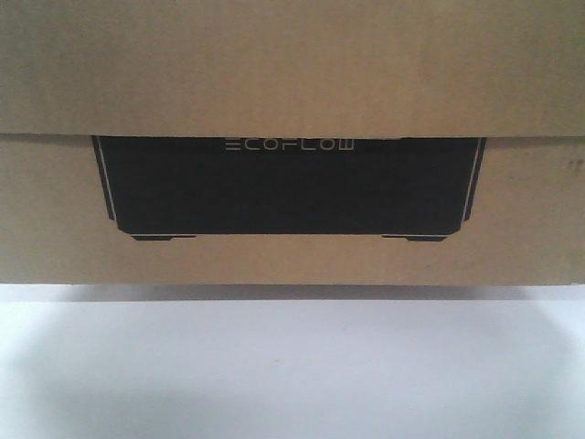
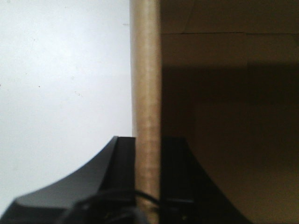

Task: Grab box from left shelf to table start
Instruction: 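Set the box's bottom down on the white table with both grippers, then open both grippers to release the box's side walls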

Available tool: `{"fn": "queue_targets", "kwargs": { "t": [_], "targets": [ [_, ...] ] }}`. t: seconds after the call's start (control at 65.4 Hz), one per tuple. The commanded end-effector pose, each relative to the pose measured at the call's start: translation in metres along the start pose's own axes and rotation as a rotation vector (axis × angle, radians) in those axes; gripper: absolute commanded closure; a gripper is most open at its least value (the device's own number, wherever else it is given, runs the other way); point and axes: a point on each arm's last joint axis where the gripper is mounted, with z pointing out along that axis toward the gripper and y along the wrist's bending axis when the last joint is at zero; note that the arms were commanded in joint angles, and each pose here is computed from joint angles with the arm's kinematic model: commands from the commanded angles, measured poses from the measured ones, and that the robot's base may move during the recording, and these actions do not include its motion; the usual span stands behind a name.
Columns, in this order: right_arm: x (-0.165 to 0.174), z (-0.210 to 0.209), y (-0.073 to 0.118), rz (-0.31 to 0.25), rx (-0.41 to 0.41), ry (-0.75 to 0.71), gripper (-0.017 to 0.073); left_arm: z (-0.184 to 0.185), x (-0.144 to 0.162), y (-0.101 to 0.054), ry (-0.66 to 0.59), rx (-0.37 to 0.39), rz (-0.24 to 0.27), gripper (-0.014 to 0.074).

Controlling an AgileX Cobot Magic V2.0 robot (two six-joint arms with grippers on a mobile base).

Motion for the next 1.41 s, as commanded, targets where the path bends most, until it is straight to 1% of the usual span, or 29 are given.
{"fn": "queue_targets", "kwargs": {
  "t": [0.0, 0.031, 0.046, 0.061, 0.122, 0.183, 0.229, 0.321, 0.382, 0.566, 0.703, 0.795, 0.841, 0.917, 0.994, 1.04, 1.086, 1.116, 1.193, 1.223, 1.269, 1.361, 1.391],
  "targets": [
    [-0.023, -0.029, 0.017, 0.076, -0.225, -0.218, 0.0312, -0.035, -0.019, -0.025, -0.220, 0.226, -0.079, 0.0526],
    [-0.023, -0.029, 0.017, 0.076, -0.224, -0.217, 0.0242, -0.035, -0.019, -0.025, -0.220, 0.226, -0.079, 0.0438],
    [-0.023, -0.029, 0.017, 0.076, -0.224, -0.217, 0.0189, -0.035, -0.019, -0.025, -0.220, 0.227, -0.082, 0.0382],
    [-0.023, -0.029, 0.017, 0.077, -0.225, -0.217, 0.0172, -0.035, -0.020, -0.025, -0.223, 0.227, -0.082, 0.0364],
    [-0.023, -0.028, 0.018, 0.078, -0.227, -0.214, 0.0046, -0.034, -0.022, -0.025, -0.235, 0.234, -0.117, 0.0232],
    [-0.023, -0.027, 0.019, 0.077, -0.226, -0.212, -0.0010, -0.033, -0.022, -0.025, -0.237, 0.228, -0.113, 0.0177],
    [-0.024, -0.027, 0.019, 0.075, -0.226, -0.217, -0.0017, -0.033, -0.022, -0.024, -0.241, 0.220, -0.107, 0.0173],
    [-0.027, -0.028, 0.017, 0.053, -0.212, -0.256, -0.0012, -0.033, -0.024, -0.022, -0.270, 0.187, -0.082, 0.0173],
    [-0.029, -0.030, 0.016, 0.043, -0.206, -0.280, -0.0012, -0.033, -0.026, -0.021, -0.288, 0.184, -0.080, 0.0173],
    [-0.038, -0.039, 0.015, 0.052, -0.217, -0.324, -0.0012, -0.034, -0.028, -0.020, -0.305, 0.186, -0.082, 0.0173],
    [-0.043, -0.043, 0.016, 0.056, -0.234, -0.365, -0.0012, -0.034, -0.030, -0.019, -0.335, 0.171, -0.069, 0.0173],
    [-0.043, -0.042, 0.016, 0.054, -0.233, -0.366, -0.0012, -0.031, -0.032, -0.020, -0.341, 0.170, -0.066, 0.0173],
    [-0.043, -0.040, 0.017, 0.043, -0.225, -0.369, -0.0012, -0.027, -0.033, -0.020, -0.344, 0.167, -0.063, 0.0173],
    [-0.046, -0.035, 0.016, 0.003, -0.192, -0.393, -0.0012, -0.017, -0.035, -0.022, -0.342, 0.168, -0.062, 0.0173],
    [-0.047, -0.032, 0.017, -0.017, -0.175, -0.400, -0.0012, -0.010, -0.035, -0.023, -0.334, 0.160, -0.056, 0.0173],
    [-0.047, -0.031, 0.017, -0.017, -0.175, -0.396, -0.0012, -0.006, -0.035, -0.022, -0.321, 0.142, -0.043, 0.0173],
    [-0.045, -0.029, 0.017, -0.003, -0.170, -0.378, -0.0012, -0.006, -0.034, -0.020, -0.307, 0.117, -0.025, 0.0173],
    [-0.045, -0.028, 0.017, 0.010, -0.169, -0.370, -0.0012, -0.005, -0.033, -0.019, -0.300, 0.100, -0.013, 0.0173],
    [-0.045, -0.027, 0.014, 0.064, -0.168, -0.359, -0.0012, -0.004, -0.031, -0.014, -0.274, 0.056, 0.010, 0.0173],
    [-0.045, -0.027, 0.013, 0.081, -0.169, -0.360, -0.0012, -0.004, -0.031, -0.012, -0.270, 0.049, 0.006, 0.0173],
    [-0.046, -0.026, 0.012, 0.086, -0.167, -0.362, -0.0012, -0.004, -0.031, -0.010, -0.267, 0.054, -0.011, 0.0173],
    [-0.047, -0.023, 0.004, 0.101, -0.145, -0.357, -0.0012, -0.002, -0.032, 0.000, -0.259, 0.084, -0.086, 0.0173],
    [-0.047, -0.022, 0.002, 0.109, -0.140, -0.353, -0.0012, -0.002, -0.033, 0.005, -0.256, 0.087, -0.114, 0.0173]
  ]
}}
